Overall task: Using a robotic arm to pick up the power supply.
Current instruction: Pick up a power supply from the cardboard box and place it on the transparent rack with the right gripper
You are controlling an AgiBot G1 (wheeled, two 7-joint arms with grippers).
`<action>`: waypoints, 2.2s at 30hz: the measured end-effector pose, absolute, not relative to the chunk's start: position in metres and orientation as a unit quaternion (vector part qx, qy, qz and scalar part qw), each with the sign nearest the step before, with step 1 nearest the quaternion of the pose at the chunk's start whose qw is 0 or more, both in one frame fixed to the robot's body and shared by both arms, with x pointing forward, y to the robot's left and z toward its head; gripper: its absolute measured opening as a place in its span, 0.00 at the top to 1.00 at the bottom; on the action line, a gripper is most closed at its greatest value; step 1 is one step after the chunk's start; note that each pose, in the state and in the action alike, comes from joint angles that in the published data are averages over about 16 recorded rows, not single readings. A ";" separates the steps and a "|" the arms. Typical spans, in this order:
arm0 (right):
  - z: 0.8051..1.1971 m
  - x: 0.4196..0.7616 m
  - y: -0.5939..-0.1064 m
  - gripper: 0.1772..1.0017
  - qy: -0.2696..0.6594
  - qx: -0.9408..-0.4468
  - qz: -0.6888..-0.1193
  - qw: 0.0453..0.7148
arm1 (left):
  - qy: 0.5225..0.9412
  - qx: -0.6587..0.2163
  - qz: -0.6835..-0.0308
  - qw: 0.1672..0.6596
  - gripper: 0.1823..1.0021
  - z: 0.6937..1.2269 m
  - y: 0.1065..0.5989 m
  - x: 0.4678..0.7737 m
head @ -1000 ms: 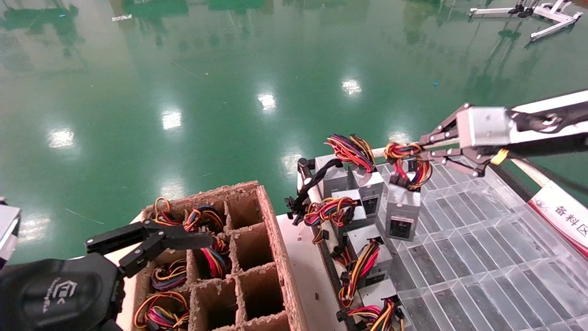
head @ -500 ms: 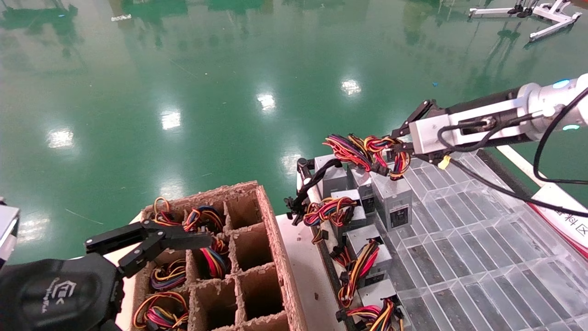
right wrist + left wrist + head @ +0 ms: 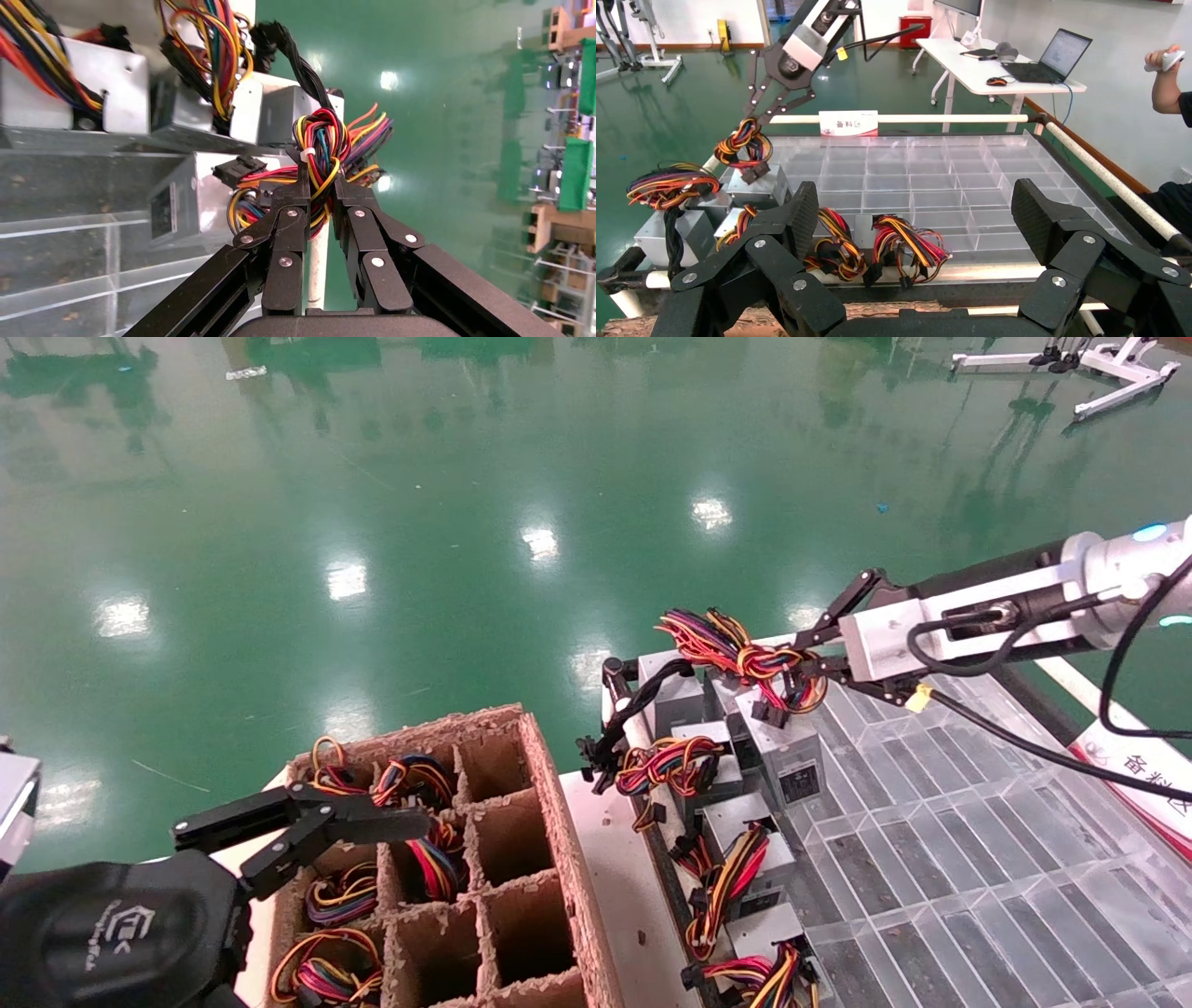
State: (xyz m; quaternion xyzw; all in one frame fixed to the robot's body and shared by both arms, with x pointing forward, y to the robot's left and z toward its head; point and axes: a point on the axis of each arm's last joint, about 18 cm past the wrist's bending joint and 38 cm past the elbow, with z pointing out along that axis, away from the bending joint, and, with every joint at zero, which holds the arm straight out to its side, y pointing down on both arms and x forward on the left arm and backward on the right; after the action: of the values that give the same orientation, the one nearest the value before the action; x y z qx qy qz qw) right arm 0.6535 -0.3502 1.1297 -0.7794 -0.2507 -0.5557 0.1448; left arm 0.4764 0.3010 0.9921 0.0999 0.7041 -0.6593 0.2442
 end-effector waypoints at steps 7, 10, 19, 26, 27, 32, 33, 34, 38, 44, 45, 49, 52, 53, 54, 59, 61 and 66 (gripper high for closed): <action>1.129 0.646 -0.352 0.93 -0.256 -0.781 -0.548 0.156 | 0.704 0.100 -0.659 0.244 0.00 0.992 0.301 0.476; 1.128 0.646 -0.352 0.93 -0.257 -0.782 -0.546 0.157 | 0.704 0.100 -0.659 0.244 0.00 0.992 0.301 0.476; 1.121 0.656 -0.345 0.93 -0.252 -0.781 -0.548 0.159 | 0.704 0.100 -0.659 0.244 0.00 0.992 0.301 0.476; 1.119 0.665 -0.338 0.93 -0.237 -0.772 -0.561 0.182 | 0.704 0.100 -0.659 0.244 0.00 0.992 0.301 0.476; 1.118 0.666 -0.337 0.93 -0.234 -0.770 -0.563 0.187 | 0.704 0.100 -0.659 0.244 0.00 0.992 0.301 0.476; 1.114 0.669 -0.337 0.93 -0.214 -0.762 -0.571 0.216 | 0.704 0.100 -0.659 0.244 0.00 0.992 0.301 0.476; 1.113 0.670 -0.337 0.93 -0.209 -0.761 -0.572 0.223 | 0.704 0.100 -0.659 0.244 0.00 0.992 0.301 0.476; 1.112 0.670 -0.338 0.93 -0.203 -0.759 -0.573 0.231 | 0.704 0.100 -0.659 0.244 0.00 0.992 0.301 0.476; 1.103 0.673 -0.343 0.93 -0.177 -0.754 -0.576 0.261 | 0.704 0.100 -0.659 0.244 0.00 0.992 0.301 0.476; 1.084 0.677 -0.356 0.93 -0.130 -0.746 -0.578 0.305 | 0.704 0.100 -0.659 0.244 0.00 0.992 0.301 0.476; 1.081 0.678 -0.358 0.93 -0.121 -0.744 -0.578 0.313 | 0.704 0.100 -0.659 0.244 0.00 0.992 0.301 0.476; 1.071 0.680 -0.367 0.93 -0.086 -0.731 -0.581 0.349 | 0.704 0.100 -0.659 0.244 0.00 0.992 0.301 0.476; 1.063 0.681 -0.373 0.93 -0.062 -0.719 -0.582 0.373 | 0.704 0.100 -0.659 0.244 0.00 0.992 0.301 0.476; 1.061 0.682 -0.374 0.93 -0.054 -0.716 -0.583 0.381 | 0.704 0.100 -0.659 0.244 0.00 0.992 0.301 0.476; 1.059 0.682 -0.376 0.93 -0.047 -0.712 -0.583 0.387 | 0.704 0.100 -0.659 0.244 0.00 0.992 0.301 0.476; 1.049 0.684 -0.383 0.93 -0.017 -0.696 -0.585 0.416 | 0.704 0.100 -0.659 0.244 0.00 0.992 0.301 0.476; 1.045 0.685 -0.386 0.93 -0.006 -0.691 -0.585 0.424 | 0.704 0.100 -0.659 0.244 0.00 0.992 0.301 0.476; 1.035 0.686 -0.392 0.93 0.015 -0.686 -0.584 0.434 | 0.704 0.100 -0.659 0.244 0.00 0.992 0.301 0.476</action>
State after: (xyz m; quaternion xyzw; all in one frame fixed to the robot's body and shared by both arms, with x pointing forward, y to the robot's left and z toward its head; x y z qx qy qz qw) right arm 0.6861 -0.3925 1.0353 -0.6859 0.0149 -0.5837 0.4342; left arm 0.4764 0.3010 0.9921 0.0999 0.7041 -0.6593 0.2442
